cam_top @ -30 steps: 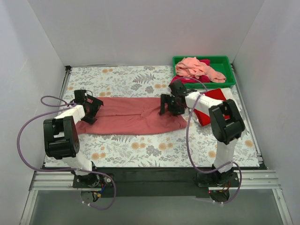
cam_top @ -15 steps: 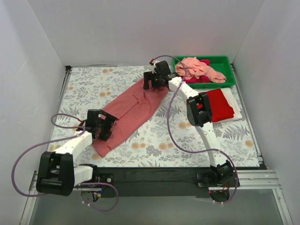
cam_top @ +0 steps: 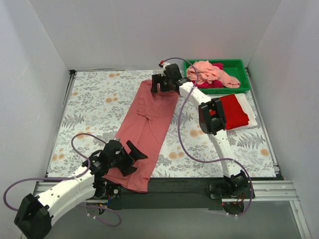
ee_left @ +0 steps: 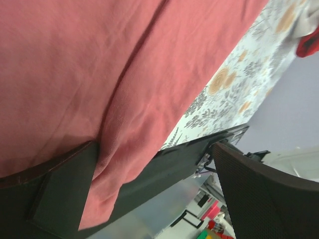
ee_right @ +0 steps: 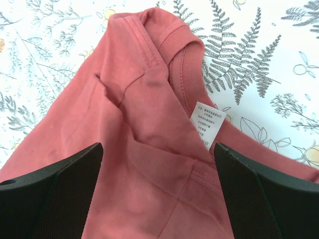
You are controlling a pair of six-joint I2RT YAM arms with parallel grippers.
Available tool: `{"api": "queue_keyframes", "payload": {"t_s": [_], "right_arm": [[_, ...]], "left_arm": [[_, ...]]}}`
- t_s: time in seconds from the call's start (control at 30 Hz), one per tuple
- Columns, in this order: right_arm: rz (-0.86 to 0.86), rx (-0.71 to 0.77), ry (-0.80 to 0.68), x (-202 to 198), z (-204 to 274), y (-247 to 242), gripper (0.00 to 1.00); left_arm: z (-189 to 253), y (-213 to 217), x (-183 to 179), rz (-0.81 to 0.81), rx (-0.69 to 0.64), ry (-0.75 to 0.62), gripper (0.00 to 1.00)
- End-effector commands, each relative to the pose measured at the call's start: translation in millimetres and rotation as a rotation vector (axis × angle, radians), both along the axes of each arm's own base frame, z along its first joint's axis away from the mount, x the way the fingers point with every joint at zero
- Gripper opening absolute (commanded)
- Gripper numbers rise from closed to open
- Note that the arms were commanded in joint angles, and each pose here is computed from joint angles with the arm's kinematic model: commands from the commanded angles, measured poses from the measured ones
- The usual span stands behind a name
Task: Fold and stack the t-shirts
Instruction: Fold the tshirt
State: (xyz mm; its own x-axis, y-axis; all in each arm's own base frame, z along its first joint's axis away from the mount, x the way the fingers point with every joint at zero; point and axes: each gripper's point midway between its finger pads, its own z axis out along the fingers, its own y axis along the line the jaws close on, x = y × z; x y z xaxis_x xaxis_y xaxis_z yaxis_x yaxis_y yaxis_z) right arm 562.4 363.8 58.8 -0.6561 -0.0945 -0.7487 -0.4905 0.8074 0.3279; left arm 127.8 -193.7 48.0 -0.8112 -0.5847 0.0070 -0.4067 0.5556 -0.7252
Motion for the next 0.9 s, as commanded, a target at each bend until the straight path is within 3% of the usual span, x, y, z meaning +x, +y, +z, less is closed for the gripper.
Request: {"api": "queue_keyframes", "payload": {"t_s": [0.0,0.13,0.17,0.3,0.43,0.57,0.87], "right_arm": [[0.006,0.055,-0.152,-1.2,100.5,1.3,0.98],[0.012,-0.019,-0.178,-34.9,139.5,-7.4,0.98],[0.008,-0.036,-0.166,-43.5,139.6,-9.2,0.98],[0.053,-0.057,-0.006,-108.9,105.0,-9.9,0.98],[0.094,-0.079,0.114,-167.2,69.8,6.7,0.98],[0.104,-0.084,0.191,-182.4,43.1,21.2,0.98],[-0.010,-0.201,0.319,-167.6,-19.8,1.6,0.98]], "left_arm": [[19.0,-10.2,2.0,-0.023,0.041,0.045,0.98],[46.1,-9.9,32.0,-0.063,0.189,-0.073,0.98],[45.7,3.8,48.7,0.008,0.285,-0.103,0.98],[58.2,31.5,76.1,0.096,0.483,-0.169,0.98],[47.0,39.8,82.2,0.048,0.602,-0.166,0.98],[30.4,33.9,78.9,-0.029,0.615,-0.147,0.98],[-12.8,8.6,60.3,-0.206,0.540,-0.065,0.98]]}}
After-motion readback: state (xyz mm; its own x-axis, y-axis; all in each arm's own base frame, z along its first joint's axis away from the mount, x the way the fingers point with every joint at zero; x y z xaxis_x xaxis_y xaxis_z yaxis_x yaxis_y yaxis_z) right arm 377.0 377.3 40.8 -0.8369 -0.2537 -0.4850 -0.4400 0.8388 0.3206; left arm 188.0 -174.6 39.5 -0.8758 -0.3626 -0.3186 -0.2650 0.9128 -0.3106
